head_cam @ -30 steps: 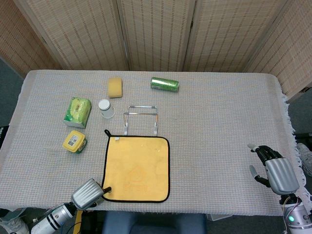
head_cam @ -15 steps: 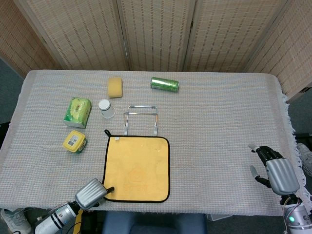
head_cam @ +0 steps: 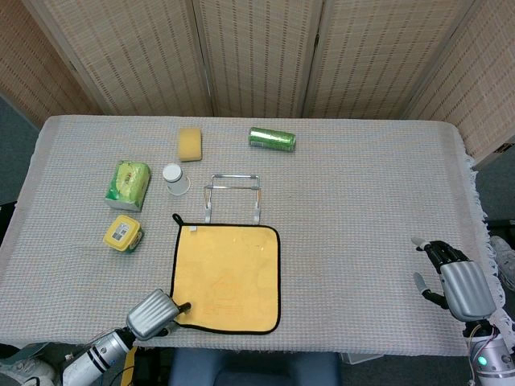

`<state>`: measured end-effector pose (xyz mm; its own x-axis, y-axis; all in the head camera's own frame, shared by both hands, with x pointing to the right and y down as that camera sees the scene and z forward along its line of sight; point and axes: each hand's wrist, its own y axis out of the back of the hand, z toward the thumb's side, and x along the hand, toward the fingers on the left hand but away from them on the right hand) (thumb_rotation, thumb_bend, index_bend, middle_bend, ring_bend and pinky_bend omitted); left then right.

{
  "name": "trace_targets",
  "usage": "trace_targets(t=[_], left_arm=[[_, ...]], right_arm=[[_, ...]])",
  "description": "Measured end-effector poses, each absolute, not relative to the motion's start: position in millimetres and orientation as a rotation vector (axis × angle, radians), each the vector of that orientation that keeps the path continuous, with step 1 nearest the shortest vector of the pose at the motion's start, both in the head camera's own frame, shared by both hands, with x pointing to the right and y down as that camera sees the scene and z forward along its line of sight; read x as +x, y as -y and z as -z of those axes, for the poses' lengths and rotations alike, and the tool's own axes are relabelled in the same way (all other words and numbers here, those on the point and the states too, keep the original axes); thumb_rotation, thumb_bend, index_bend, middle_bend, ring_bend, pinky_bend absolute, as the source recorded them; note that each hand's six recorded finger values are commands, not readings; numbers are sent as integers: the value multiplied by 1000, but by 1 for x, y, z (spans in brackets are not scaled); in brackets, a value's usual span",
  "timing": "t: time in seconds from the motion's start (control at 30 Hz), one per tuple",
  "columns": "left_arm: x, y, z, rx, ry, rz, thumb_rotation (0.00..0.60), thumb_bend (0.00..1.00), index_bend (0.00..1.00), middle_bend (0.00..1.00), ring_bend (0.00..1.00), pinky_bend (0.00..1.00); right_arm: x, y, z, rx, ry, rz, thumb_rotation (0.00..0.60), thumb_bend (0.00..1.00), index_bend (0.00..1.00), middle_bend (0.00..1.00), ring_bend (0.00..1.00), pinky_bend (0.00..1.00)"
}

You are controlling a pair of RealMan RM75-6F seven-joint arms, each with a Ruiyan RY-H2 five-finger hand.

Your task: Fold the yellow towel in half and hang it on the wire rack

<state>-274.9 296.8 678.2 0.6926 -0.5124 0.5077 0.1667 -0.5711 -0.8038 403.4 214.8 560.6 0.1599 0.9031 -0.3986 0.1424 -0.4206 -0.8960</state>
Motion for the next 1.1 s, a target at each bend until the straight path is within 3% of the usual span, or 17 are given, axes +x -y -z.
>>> trace_targets(t=[0.5,0.87,0.93,1.1], left_arm=[[-273,-294,-678,-1952,-287,913,600,436,554,884,872,989],[-271,-293,-674,-1997,-353,910,600,442,566,884,873,989],[-270,-292,-673,-2004,-361,907,600,442,567,884,873,989],[-270,-291,-673,-2001,-369,910,600,442,567,884,873,990]], right_arm=[[399,-215,-560,-1719,999,-1310,600,407,184,320,276,358],[374,-219,-559,-1781,926,-1234,600,408,213,350,326,369],[361,-220,-561,-1813,882,-1196,600,408,231,377,384,437],[324,-221,-571,-1897,768,-1112,600,355,298,502,620,754]])
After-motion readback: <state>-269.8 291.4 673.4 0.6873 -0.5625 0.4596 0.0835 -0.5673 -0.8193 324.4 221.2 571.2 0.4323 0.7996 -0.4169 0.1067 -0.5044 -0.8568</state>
